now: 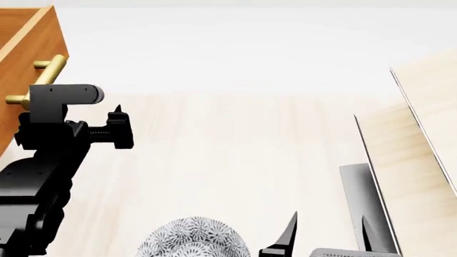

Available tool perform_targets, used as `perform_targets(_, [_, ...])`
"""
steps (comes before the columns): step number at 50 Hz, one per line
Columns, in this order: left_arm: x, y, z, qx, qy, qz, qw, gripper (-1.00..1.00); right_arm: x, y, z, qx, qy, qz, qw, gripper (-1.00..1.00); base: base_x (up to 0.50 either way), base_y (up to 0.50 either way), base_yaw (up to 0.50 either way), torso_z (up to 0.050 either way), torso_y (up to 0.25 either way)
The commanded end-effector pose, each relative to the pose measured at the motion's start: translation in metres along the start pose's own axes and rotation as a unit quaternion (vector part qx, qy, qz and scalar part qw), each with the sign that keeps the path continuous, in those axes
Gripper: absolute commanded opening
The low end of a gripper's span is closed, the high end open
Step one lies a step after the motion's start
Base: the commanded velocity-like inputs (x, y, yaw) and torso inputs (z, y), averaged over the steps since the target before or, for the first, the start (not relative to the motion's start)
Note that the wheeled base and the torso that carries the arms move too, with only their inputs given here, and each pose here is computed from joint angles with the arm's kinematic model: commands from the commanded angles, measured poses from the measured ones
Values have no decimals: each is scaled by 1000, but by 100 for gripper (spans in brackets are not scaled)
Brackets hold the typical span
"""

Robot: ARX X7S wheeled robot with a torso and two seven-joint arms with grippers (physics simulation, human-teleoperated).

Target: Close the top drawer of the cabinet.

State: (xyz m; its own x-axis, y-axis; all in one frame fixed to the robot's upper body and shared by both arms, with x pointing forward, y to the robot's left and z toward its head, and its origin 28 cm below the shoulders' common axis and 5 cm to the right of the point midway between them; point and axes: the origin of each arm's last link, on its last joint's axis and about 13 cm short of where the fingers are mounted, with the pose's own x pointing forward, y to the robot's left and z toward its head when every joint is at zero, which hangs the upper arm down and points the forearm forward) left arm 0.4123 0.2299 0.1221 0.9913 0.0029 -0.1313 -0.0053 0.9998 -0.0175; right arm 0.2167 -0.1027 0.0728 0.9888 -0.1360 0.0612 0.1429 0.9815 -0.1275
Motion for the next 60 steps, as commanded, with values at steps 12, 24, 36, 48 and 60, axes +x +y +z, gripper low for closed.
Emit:
perform_targets(12, [1,25,9,-19,5,59,998,100,4,0,-3,1,7,-2,1000,100,0,0,0,0,0])
perform_targets(24, [1,36,16,-20,-1,82,996,100,5,2,-4,1,10,-3,1000,100,0,0,0,0,1])
perform_targets(36, [-1,60,32,-53,3,129,990,100,7,3,-4,0,11,-3,1000,100,0,0,0,0,1])
perform_targets(48, [-8,89,50,-169,38,144,974,100,8,4,-4,-1,12,-3,1000,100,0,0,0,0,2])
perform_targets(60, [-24,125,68,-306,62,154,937,100,10,3,-3,-1,14,-3,1000,100,0,0,0,0,0])
